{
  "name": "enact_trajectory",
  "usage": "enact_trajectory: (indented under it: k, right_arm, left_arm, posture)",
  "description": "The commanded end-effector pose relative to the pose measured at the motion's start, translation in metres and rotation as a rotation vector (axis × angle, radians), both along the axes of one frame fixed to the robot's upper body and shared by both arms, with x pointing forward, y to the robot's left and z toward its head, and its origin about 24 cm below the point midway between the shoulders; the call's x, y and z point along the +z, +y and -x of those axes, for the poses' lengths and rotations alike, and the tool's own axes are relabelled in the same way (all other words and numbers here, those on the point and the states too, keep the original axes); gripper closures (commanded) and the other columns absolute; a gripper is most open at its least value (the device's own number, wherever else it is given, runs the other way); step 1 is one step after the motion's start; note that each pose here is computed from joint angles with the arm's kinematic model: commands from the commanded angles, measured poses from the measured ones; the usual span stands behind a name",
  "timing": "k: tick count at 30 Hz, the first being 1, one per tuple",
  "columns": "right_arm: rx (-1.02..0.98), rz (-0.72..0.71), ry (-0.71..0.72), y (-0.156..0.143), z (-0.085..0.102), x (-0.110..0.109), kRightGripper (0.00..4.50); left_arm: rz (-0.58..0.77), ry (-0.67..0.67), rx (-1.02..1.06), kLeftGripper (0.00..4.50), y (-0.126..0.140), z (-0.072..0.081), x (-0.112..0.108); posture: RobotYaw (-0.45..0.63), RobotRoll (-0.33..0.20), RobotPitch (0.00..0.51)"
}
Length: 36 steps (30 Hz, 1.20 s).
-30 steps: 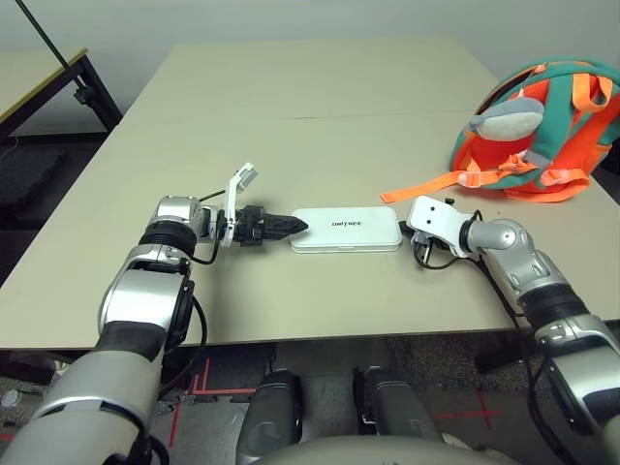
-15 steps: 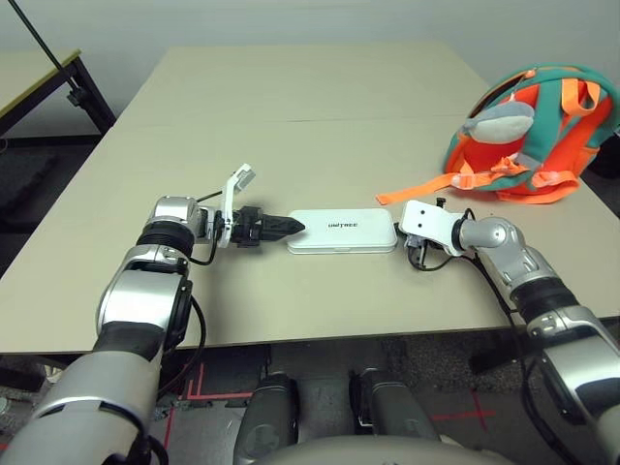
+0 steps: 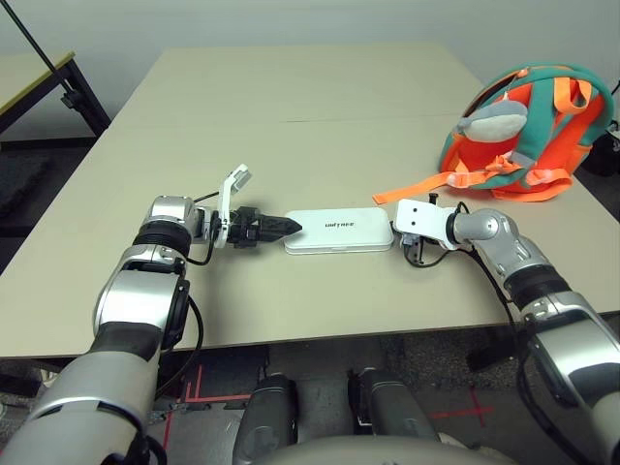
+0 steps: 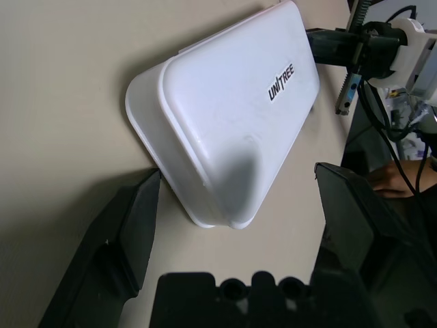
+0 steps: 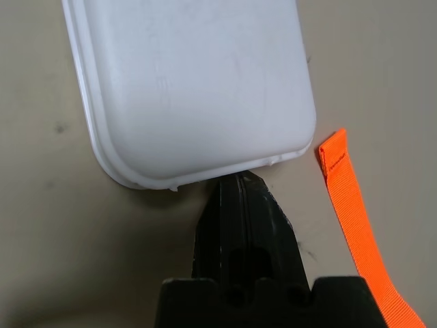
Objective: Put the pencil case into the backpack and zip it.
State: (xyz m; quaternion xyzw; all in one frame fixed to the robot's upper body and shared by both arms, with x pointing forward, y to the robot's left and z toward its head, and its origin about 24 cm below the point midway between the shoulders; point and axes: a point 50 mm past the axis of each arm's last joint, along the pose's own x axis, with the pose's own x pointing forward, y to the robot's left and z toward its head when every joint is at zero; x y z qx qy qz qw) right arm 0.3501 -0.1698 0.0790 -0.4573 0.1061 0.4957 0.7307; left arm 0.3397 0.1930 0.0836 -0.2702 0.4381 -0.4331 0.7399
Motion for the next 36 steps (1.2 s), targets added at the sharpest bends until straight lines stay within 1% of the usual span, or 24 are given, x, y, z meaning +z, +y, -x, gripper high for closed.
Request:
enact_trajectory:
  k: [1,3,7,13,16,18,23,27,31,36]
  right_arm:
    - [0.118,0.033,0.063,0.02,0.004,-0.009,4.47]
    - [0.143,0.044,0.092,0.023,0.006,-0.011,4.47]
    - [0.161,0.019,0.141,0.03,0.008,-0.014,4.47]
    - [0.195,-0.027,0.145,0.042,0.007,-0.005,4.47]
    - [0.204,-0.027,0.15,0.044,0.007,-0.004,4.47]
    - [0.211,-0.038,0.163,0.048,0.008,-0.005,4.47]
    - [0.273,-0.002,0.171,0.055,0.01,0.0,4.47]
    - [0.294,0.015,0.172,0.059,0.009,0.009,4.47]
    - [0.302,0.025,0.171,0.06,0.009,0.014,4.47]
    - [0.321,0.019,0.165,0.064,0.011,0.021,4.47]
  left_arm:
    - [0.041,0.018,-0.049,0.0,-0.011,0.002,-0.002]
    - [0.049,0.02,-0.046,0.0,-0.01,0.003,-0.002]
    - [0.055,0.022,-0.046,0.0,-0.009,0.004,-0.001]
    - [0.071,0.035,-0.044,0.0,-0.008,0.006,0.0]
    - [0.082,0.039,-0.04,0.0,-0.008,0.006,0.001]
    - [0.085,0.045,-0.036,0.0,-0.006,0.007,0.001]
    - [0.032,0.061,-0.019,0.0,0.004,0.01,0.002]
    - [0.004,0.071,-0.016,0.0,0.011,0.01,0.008]
    - [-0.01,0.068,-0.029,0.0,0.013,0.009,0.015]
    - [-0.026,0.064,-0.053,0.0,0.012,0.009,0.017]
  posture:
    - [0.07,0.0,0.081]
    - [0.07,0.0,0.081]
    - [0.08,0.0,0.086]
    - [0.08,0.0,0.093]
    - [0.08,0.0,0.093]
    - [0.09,0.0,0.105]
    - [0.1,0.0,0.11]
    - [0.1,0.0,0.115]
    - [0.11,0.0,0.115]
    - [0.11,0.0,0.112]
